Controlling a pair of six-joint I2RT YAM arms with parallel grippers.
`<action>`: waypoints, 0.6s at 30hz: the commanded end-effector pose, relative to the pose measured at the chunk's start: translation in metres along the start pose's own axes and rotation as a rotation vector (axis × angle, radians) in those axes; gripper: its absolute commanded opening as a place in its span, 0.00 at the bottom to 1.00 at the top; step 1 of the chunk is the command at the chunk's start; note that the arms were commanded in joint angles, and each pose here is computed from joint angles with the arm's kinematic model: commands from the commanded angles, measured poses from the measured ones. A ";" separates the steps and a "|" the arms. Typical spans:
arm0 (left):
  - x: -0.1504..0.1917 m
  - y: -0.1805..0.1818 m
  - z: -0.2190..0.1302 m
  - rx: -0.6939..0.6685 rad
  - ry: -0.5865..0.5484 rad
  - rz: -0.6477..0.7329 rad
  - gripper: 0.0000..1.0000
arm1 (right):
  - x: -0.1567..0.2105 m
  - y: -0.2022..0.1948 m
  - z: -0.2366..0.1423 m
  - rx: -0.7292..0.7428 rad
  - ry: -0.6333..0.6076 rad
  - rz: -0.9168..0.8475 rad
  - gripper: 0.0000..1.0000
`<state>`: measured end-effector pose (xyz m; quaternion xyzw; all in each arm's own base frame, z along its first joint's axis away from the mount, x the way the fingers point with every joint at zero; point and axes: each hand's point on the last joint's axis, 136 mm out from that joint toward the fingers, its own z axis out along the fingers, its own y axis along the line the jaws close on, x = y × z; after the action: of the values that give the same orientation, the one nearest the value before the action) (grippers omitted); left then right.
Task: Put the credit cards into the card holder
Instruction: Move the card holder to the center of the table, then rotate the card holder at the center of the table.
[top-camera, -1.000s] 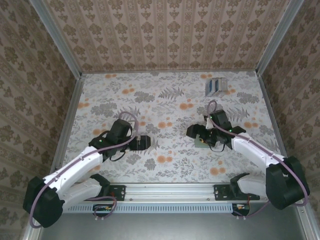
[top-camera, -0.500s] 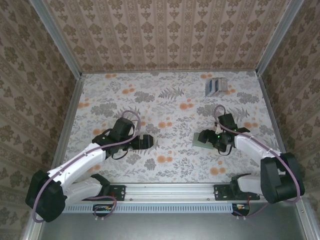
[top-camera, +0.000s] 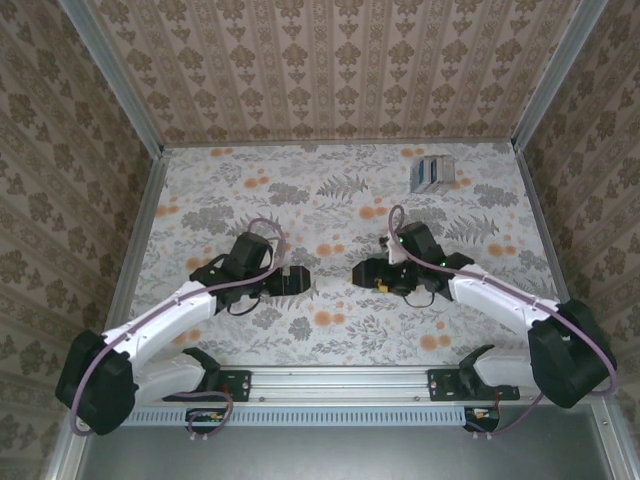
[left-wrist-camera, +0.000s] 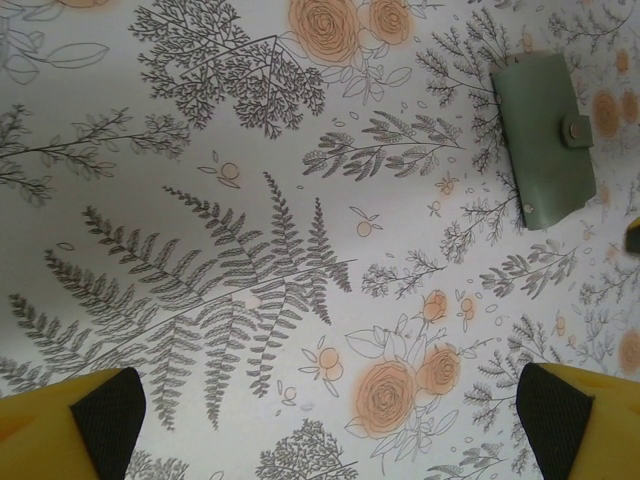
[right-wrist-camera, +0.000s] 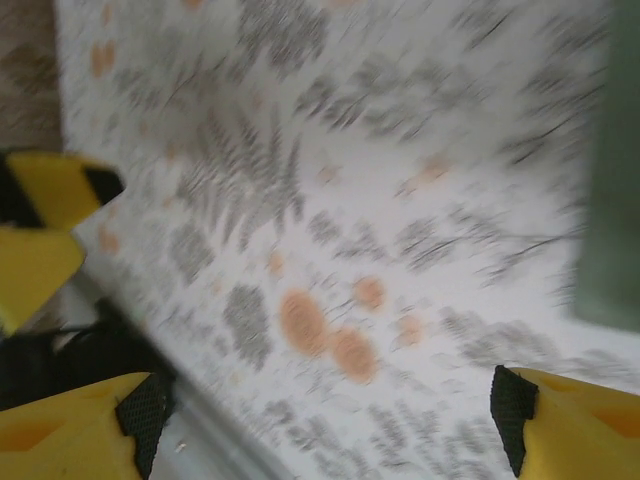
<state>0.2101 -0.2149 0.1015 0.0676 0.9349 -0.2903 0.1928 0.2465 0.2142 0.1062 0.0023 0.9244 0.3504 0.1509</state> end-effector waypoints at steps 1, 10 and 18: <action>-0.011 -0.025 0.000 0.093 -0.010 -0.012 0.99 | -0.016 -0.060 -0.032 0.370 -0.074 -0.045 0.86; -0.011 -0.063 0.032 0.164 0.043 0.027 0.93 | -0.018 -0.093 -0.003 0.399 0.020 -0.008 0.78; -0.007 -0.084 0.070 0.233 0.097 0.003 0.81 | -0.004 -0.068 0.036 0.204 0.131 -0.023 0.59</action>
<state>0.2134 -0.3034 0.0811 0.1054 0.9194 -0.3539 0.1354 0.2679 0.1563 0.0276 0.0206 0.9782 0.1846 0.0934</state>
